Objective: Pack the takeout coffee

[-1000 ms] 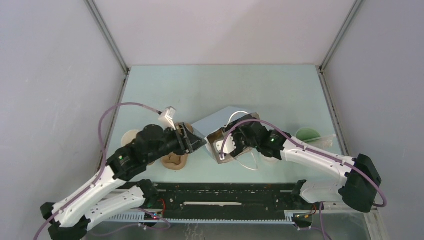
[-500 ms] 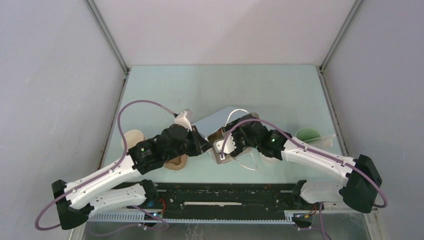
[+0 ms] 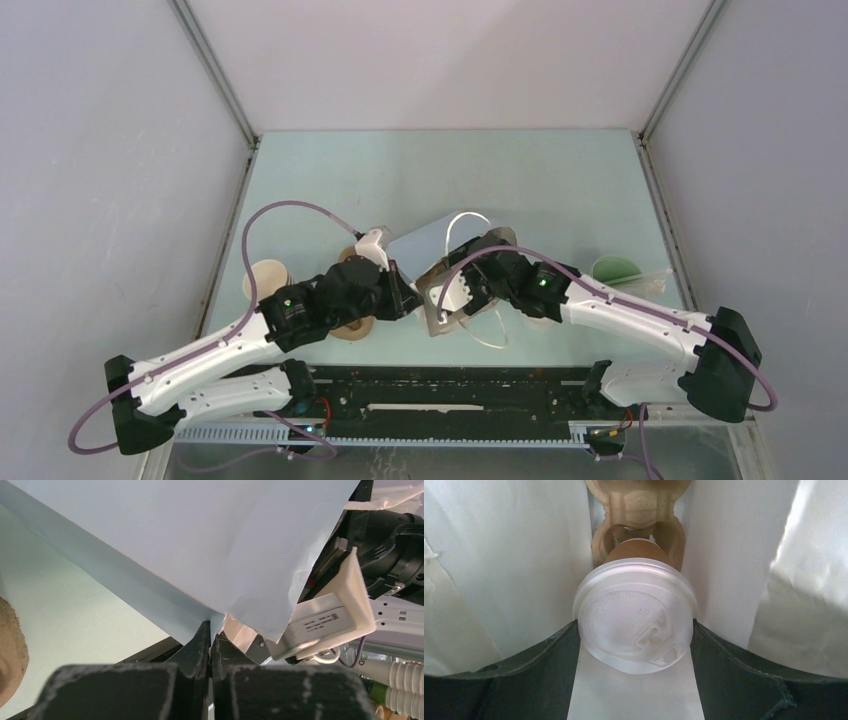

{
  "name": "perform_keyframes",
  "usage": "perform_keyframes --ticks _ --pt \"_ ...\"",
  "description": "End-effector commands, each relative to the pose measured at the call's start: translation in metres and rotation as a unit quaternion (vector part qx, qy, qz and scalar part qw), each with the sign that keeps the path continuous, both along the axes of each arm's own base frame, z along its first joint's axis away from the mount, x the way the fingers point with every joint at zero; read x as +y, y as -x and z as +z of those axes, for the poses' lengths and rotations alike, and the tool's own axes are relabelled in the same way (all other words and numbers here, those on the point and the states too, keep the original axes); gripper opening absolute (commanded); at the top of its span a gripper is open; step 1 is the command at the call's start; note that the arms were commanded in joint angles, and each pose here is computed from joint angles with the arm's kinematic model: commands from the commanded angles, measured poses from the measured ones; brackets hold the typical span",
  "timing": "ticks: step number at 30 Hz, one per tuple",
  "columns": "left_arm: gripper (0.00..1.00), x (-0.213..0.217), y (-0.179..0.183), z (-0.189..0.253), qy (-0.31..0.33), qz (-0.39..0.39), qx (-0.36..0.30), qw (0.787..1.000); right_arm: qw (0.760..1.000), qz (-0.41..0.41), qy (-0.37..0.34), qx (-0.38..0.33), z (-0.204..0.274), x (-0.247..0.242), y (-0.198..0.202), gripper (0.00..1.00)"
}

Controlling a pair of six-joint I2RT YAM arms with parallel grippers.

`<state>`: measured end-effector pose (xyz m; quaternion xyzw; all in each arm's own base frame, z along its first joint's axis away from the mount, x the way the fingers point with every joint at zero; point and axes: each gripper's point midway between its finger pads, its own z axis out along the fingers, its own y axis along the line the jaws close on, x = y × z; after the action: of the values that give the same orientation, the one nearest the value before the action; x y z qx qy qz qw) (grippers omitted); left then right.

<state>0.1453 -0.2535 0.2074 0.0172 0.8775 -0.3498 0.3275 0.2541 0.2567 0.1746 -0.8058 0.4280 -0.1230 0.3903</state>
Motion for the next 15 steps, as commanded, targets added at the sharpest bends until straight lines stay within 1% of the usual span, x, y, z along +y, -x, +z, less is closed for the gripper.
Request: perform_keyframes --ticks 1,6,10,15 --pt "0.03 -0.011 0.007 -0.002 0.007 -0.04 -0.007 0.999 0.999 0.015 0.008 -0.041 0.017 0.015 -0.008 0.37" --pt "0.02 -0.014 0.012 -0.007 0.012 -0.054 -0.003 0.998 0.999 0.022 0.012 -0.031 0.013 0.017 -0.016 0.36" --pt "0.01 -0.013 0.013 -0.011 0.009 -0.06 -0.003 0.998 0.998 0.036 0.031 -0.031 0.008 0.016 -0.017 0.36" --pt "0.0 -0.013 0.015 -0.015 0.005 -0.066 -0.002 0.998 0.998 0.017 0.039 -0.038 0.004 0.011 -0.029 0.34"
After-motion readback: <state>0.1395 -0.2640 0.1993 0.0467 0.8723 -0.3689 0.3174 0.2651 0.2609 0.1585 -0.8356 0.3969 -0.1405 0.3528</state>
